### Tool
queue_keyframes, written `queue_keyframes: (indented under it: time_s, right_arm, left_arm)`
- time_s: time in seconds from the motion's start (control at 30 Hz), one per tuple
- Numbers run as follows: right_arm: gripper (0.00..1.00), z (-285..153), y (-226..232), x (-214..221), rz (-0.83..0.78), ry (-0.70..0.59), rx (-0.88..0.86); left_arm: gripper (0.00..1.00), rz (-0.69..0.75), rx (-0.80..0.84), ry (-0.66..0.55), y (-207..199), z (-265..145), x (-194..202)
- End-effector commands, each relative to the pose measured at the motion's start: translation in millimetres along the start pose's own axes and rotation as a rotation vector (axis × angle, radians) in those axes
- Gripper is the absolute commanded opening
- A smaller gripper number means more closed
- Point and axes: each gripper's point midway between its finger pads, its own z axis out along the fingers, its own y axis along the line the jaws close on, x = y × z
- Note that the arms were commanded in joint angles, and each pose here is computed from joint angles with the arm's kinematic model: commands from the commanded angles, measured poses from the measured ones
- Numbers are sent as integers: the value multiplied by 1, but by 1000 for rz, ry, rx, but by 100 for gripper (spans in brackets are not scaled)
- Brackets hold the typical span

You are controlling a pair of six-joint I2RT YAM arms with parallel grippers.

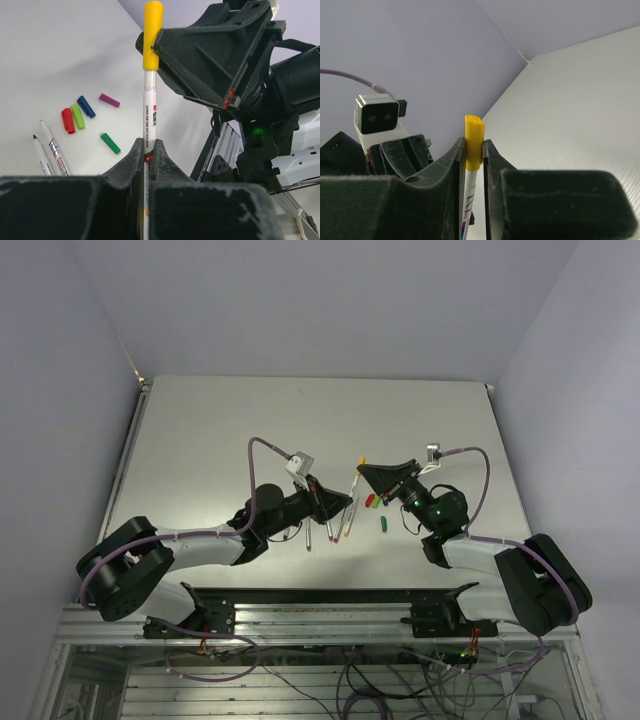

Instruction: Insert the pens into the pen caps

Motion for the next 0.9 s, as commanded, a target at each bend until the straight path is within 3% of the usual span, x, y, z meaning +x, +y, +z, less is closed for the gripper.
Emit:
queue_keyframes:
  time_s: [0.0, 0.47, 0.87]
  right_arm:
    - [0, -3, 5, 7, -10, 11, -27]
    - [0, -6, 2, 46, 8, 175, -33]
    - [0, -1, -9, 101, -175, 384, 146]
  left_arm:
    - [7, 3, 74, -81, -20, 4, -20]
    - [7, 90, 32, -262, -25, -7, -68]
    - [7, 169, -34, -420, -29, -15, -116]
